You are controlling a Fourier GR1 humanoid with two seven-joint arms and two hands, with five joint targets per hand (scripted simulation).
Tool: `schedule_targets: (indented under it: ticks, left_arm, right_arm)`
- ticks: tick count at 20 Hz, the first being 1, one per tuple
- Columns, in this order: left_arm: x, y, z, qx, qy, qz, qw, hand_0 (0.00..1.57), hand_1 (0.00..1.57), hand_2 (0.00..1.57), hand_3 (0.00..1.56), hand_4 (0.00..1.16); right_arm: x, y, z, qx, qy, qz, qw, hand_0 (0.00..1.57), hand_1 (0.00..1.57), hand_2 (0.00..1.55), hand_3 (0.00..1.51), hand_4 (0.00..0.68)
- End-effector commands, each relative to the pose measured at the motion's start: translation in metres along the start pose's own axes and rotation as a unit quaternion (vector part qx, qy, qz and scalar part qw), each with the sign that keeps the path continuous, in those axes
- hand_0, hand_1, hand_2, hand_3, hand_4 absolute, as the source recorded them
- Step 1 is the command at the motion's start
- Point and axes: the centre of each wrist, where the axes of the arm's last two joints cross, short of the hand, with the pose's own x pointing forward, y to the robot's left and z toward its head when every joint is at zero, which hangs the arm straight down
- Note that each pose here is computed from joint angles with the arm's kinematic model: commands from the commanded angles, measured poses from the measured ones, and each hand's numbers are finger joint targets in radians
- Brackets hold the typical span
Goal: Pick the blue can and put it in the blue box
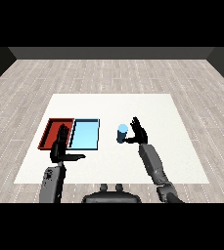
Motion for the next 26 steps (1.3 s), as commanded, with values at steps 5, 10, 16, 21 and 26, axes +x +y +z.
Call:
schedule_targets:
  ticks: [5,10,16,21,26]
  left_arm:
    - [0.019,-0.001,0.0123,0.004,0.004,0.01,1.0,0.0,0.0,0.0,0.0,0.0]
    - [0.006,0.006,0.0234,0.006,0.003,0.003,1.0,0.0,0.0,0.0,0.0,0.0]
    - [-0.008,0.009,0.0158,0.006,0.006,0.011,1.0,0.0,0.0,0.0,0.0,0.0]
    - [0.014,0.007,0.0023,0.007,-0.004,0.011,1.0,0.0,0.0,0.0,0.0,0.0]
    - [-0.008,0.0,0.0206,0.001,0.001,0.019,1.0,0.0,0.0,0.0,0.0,0.0]
  right_arm:
    - [-0.017,0.025,-0.007,0.003,0.028,0.024,0.9993,0.0,0.0,0.0,0.0,0.0]
    - [-0.026,0.033,-0.024,0.005,0.022,0.04,0.999,0.0,0.0,0.0,0.0,0.0]
    - [-0.023,0.048,-0.031,0.016,0.04,0.033,0.9985,0.0,0.0,0.0,0.0,0.0]
    - [-0.024,0.05,-0.034,0.009,0.031,0.033,0.9989,0.0,0.0,0.0,0.0,0.0]
    - [-0.035,0.043,-0.025,0.016,0.042,0.04,0.9982,0.0,0.0,0.0,0.0,0.0]
